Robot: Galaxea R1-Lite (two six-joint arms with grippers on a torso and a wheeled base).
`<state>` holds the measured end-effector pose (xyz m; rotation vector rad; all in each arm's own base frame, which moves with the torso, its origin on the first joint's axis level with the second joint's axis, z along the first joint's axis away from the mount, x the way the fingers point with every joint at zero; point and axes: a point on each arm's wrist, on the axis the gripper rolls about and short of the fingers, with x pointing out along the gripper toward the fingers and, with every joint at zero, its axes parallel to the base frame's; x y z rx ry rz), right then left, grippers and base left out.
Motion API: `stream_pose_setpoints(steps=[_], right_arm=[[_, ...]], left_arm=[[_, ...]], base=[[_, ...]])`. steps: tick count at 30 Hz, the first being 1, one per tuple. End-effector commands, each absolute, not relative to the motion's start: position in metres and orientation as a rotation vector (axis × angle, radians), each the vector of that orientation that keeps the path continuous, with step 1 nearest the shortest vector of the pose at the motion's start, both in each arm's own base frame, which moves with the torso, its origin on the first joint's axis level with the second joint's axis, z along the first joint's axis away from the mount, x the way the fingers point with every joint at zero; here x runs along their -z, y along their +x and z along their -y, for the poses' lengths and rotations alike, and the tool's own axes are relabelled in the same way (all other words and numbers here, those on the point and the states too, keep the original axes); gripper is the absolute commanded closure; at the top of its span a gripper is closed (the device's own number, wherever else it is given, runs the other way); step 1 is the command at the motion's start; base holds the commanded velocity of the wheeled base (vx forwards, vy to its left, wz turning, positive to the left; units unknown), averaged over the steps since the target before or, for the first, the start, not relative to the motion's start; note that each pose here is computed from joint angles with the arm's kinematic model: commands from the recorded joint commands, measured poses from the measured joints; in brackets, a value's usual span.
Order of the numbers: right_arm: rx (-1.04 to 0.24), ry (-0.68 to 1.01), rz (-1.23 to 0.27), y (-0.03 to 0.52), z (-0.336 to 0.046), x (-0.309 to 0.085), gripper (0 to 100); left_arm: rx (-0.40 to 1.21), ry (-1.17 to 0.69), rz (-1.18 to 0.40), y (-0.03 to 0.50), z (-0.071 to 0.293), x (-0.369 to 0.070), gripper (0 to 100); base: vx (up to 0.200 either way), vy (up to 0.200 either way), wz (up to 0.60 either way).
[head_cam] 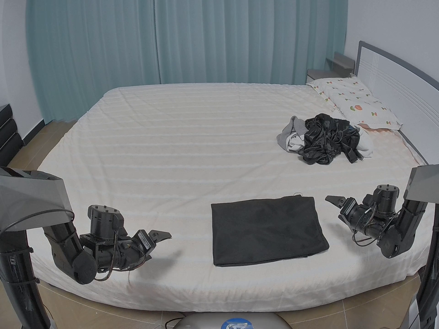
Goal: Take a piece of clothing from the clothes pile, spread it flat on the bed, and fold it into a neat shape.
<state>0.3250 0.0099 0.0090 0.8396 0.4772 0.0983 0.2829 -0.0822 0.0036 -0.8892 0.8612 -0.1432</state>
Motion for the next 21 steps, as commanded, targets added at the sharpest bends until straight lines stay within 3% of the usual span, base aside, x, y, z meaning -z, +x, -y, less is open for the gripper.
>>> stream_pose_setpoints(steps=[1,6,21], right_arm=[[-0.088,0.842,-0.501,0.324,-0.010,-0.001,0],[-0.090,0.841,-0.504,0.323,-0.011,-0.001,0],[-0.093,0.840,-0.505,0.324,-0.012,0.000,0]], left_arm=[[0.156,-0.906,-0.855,0.287,0.088,-0.005,0],[0.167,-0.922,-0.842,0.291,0.092,-0.008,0],[0.188,-0.950,-0.804,0.301,0.096,-0.016,0]], base=[[0.000,0.000,0.00],[0.000,0.000,0.00],[0.000,-0.200,0.00]])
